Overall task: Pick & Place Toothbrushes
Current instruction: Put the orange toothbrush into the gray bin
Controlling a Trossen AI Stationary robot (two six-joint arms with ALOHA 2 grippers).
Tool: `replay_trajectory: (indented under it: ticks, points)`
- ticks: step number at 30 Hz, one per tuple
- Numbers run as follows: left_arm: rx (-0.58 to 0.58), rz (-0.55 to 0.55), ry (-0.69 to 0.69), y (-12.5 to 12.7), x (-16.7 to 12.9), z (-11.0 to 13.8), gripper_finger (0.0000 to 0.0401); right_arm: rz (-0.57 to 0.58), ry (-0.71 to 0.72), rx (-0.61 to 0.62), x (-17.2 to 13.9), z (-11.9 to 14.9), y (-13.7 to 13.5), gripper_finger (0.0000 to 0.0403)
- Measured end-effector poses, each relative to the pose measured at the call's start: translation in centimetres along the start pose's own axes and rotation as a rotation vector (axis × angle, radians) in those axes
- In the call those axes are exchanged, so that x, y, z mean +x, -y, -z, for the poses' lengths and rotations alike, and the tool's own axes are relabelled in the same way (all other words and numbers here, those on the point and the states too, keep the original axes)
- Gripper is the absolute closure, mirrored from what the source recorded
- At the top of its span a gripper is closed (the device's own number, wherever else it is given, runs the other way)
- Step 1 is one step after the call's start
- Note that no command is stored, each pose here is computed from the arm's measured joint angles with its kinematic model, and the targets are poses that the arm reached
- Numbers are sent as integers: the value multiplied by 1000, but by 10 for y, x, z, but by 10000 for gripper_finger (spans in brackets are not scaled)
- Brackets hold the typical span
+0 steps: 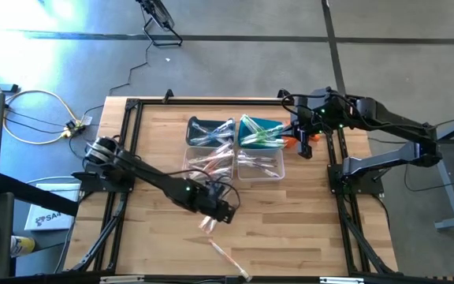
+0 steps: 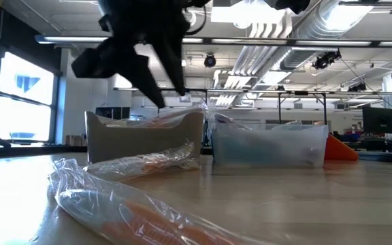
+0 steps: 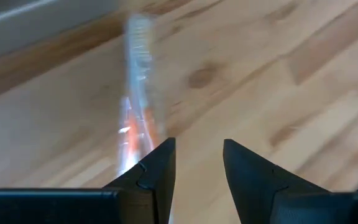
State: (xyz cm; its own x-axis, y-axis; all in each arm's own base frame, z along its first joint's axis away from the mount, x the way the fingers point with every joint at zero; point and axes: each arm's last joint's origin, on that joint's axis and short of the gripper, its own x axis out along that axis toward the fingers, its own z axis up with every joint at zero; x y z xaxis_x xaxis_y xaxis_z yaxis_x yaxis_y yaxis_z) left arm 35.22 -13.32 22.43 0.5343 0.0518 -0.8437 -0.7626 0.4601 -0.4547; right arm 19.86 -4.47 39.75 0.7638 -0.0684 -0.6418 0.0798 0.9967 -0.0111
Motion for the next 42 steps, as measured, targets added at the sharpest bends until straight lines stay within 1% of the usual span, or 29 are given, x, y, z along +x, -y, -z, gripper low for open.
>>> replay_trajectory:
  ticks: [2, 4, 5, 7, 9, 11, 13, 15, 17, 20, 22, 24, 30, 32, 34, 37, 42]
  points:
    - [-17, 8, 3, 3, 6, 1, 269, 1, -1, 0, 0, 0, 0, 398]
    - [-10, -61, -2, -5, 8, 3, 270, 0, -4, 1, 0, 0, 0, 398]
    - [-12, -73, -1, -6, 12, 3, 269, 0, -6, 1, 0, 1, 0, 398]
    - [-30, -56, 1, -3, 18, 5, 269, 0, -7, 1, 0, 1, 0, 398]
    - [-22, -101, -6, -8, 22, 6, 269, -1, -8, 1, 0, 1, 0, 398]
    - [-29, -80, -6, -5, 27, 7, 269, -1, -7, 1, 0, 1, 0, 398]
    - [-20, -116, -11, -9, 29, 8, 269, -2, -7, 1, 0, 1, 0, 398]
    - [-24, -101, -8, -7, 33, 9, 269, -2, -7, 1, 0, 1, 0, 398]
    - [-14, -141, -13, -12, 34, 10, 269, -2, -7, 1, 0, 1, 0, 398]
    - [-17, -132, -8, -10, 36, 10, 269, -2, -12, 2, 0, 1, 0, 398]
    - [-10, -156, -2, -13, 37, 11, 269, -3, -13, 2, 0, 1, 0, 398]
    - [-13, -142, 1, -11, 37, 11, 269, -3, -15, 2, 0, 1, 0, 398]
    - [-9, -157, 12, -13, 42, 12, 269, -3, -16, 2, 0, 2, 0, 398]
    - [-13, -145, 7, -11, 50, 14, 269, -3, -16, 2, 0, 2, 0, 398]
    - [-9, -160, 0, -14, 56, 16, 269, -3, -18, 0, 0, 2, 0, 398]
    - [-22, -113, -9, -9, 63, 17, 269, -4, -21, -11, 0, 2, 0, 398]
    - [-19, -123, -11, -10, 63, 17, 269, -2, -22, -19, 0, 2, 0, 398]
